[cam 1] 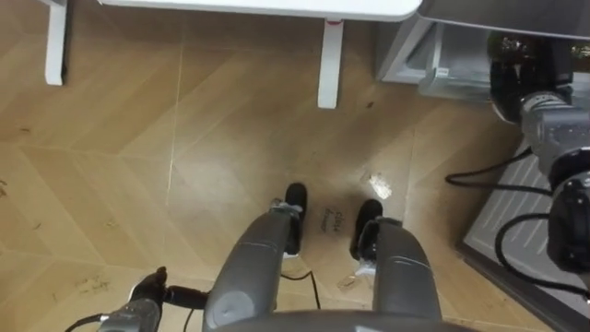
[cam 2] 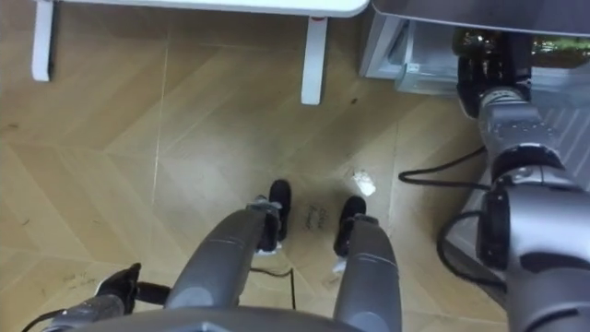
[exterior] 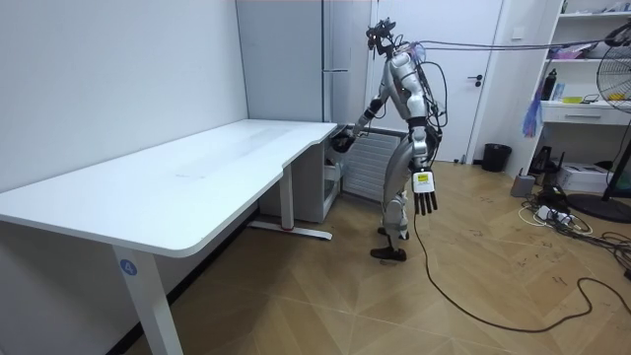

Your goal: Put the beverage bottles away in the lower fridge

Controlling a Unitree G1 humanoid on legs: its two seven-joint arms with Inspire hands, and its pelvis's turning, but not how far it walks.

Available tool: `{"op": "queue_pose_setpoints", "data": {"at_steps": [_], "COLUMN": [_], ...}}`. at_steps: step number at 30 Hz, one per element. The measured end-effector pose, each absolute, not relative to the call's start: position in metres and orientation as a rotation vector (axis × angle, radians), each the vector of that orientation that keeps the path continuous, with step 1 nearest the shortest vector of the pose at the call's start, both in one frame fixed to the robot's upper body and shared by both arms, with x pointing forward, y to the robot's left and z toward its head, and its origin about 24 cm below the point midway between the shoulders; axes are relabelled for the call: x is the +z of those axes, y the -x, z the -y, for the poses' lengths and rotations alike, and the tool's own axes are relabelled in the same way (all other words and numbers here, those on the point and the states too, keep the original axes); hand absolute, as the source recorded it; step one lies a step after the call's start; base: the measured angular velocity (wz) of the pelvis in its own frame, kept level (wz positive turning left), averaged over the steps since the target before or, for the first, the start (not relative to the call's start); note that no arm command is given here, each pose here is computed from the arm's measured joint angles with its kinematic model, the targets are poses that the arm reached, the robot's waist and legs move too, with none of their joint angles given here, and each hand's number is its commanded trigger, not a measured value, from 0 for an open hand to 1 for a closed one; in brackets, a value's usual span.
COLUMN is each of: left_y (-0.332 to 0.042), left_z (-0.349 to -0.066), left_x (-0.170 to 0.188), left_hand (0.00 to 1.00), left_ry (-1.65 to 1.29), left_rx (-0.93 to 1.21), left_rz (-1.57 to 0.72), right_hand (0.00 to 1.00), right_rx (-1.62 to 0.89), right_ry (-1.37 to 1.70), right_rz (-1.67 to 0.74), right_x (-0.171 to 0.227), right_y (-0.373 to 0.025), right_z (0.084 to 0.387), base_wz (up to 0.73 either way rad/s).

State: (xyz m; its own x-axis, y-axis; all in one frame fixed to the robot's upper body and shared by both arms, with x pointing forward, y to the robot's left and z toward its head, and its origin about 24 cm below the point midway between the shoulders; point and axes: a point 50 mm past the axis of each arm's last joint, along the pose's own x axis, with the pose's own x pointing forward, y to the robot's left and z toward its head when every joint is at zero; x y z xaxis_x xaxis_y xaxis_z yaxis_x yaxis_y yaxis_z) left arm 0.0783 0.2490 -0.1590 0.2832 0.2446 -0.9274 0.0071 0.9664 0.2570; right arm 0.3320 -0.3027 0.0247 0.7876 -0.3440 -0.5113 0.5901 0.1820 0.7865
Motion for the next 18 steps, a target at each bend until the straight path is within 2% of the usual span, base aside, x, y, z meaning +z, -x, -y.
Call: {"op": "queue_pose_setpoints", "data": {"at_steps": [2, 3, 4, 18], "left_y": [-0.079, -0.079, -0.079, -0.078], "left_z": [-0.249, -0.249, -0.249, -0.247], "left_x": [-0.159, -0.159, -0.159, -0.159], "left_hand": [0.0, 0.0, 0.0, 0.0], "left_ry": [-0.228, -0.229, -0.23, -0.257], "left_rx": [0.162, 0.162, 0.162, 0.146], "left_rz": [-1.274, -1.274, -1.274, -1.283], "right_hand": [1.0, 0.79, 0.0, 0.0], "right_rx": [-0.683, -0.688, -0.685, -0.709], "right_ry": [-1.192, -1.179, -1.171, -1.122], "right_rz": [-0.245, -0.246, -0.241, -0.244], "right_x": [0.029, 0.03, 0.032, 0.044], "right_y": [-0.333, -0.333, -0.334, -0.338], "right_z": [0.306, 0.308, 0.309, 0.313], "base_wz": [0.13, 0.06, 0.04, 0.01]}}
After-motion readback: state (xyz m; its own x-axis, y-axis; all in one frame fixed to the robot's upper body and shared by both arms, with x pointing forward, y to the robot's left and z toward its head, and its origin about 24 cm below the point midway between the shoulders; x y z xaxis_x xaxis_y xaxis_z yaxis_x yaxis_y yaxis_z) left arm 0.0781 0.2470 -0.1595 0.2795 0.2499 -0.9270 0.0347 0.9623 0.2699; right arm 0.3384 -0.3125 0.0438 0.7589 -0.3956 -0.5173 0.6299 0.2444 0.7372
